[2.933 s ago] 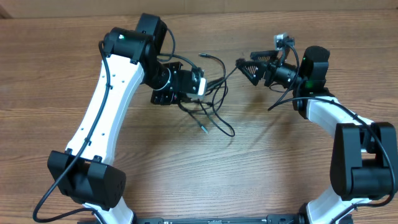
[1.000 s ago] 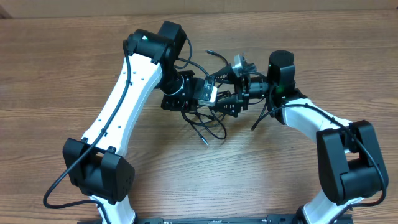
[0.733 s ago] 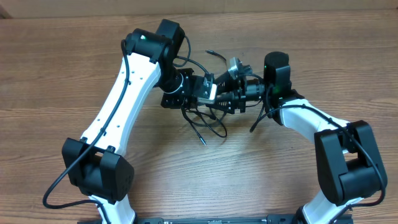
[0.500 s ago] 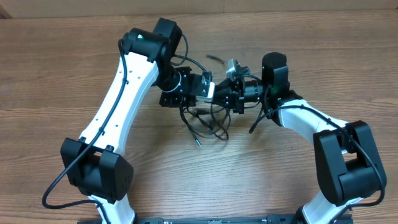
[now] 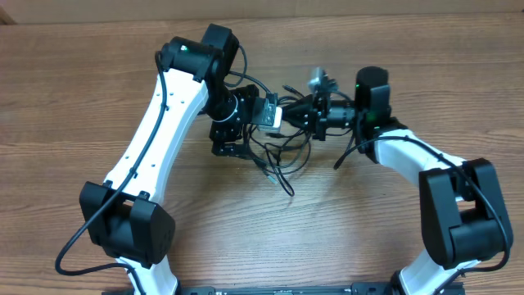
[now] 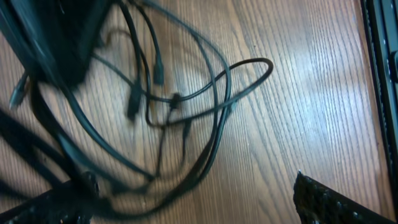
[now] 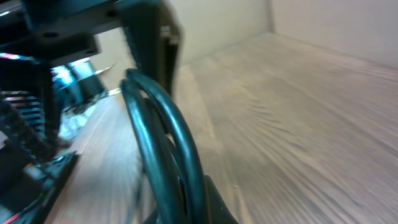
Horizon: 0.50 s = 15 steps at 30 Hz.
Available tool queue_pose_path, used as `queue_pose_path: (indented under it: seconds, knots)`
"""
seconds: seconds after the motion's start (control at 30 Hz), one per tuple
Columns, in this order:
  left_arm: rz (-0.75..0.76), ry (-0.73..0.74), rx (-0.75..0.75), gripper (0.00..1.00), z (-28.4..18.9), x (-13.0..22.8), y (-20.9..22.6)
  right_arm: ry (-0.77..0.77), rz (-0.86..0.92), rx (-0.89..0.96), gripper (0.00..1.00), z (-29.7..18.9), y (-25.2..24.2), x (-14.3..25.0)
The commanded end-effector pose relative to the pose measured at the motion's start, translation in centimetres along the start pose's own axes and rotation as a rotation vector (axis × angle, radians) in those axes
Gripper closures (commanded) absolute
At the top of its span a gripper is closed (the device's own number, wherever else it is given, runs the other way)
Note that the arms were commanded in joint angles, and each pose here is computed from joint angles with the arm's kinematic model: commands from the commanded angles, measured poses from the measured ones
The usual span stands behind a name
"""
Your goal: Untangle cables
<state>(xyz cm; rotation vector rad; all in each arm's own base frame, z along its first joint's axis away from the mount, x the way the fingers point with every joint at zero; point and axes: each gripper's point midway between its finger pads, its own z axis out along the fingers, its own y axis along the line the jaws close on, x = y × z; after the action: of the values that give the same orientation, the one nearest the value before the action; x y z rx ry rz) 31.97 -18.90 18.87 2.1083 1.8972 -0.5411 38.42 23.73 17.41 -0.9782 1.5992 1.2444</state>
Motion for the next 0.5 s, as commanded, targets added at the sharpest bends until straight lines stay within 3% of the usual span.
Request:
queue_pose_path:
  seconds: [0.0,0.2,0.47]
  knots:
    - [-0.094,0.005,-0.011,0.0,-0.7,1.4,0.4,-0.038,0.028,0.129,0.96,-2.6,-2.7,-1.6]
    - [-0.259,-0.011,-0.09,0.0,-1.4,2.4,2.5,-0.086,0.06,0.148,0.96,-4.4,-3.5,-2.9]
    - [-0.449,-0.1,-0.219,0.0,-1.7,0.8,6.1,-0.095,0.045,0.108,0.96,-4.3,-2.8,-3.4]
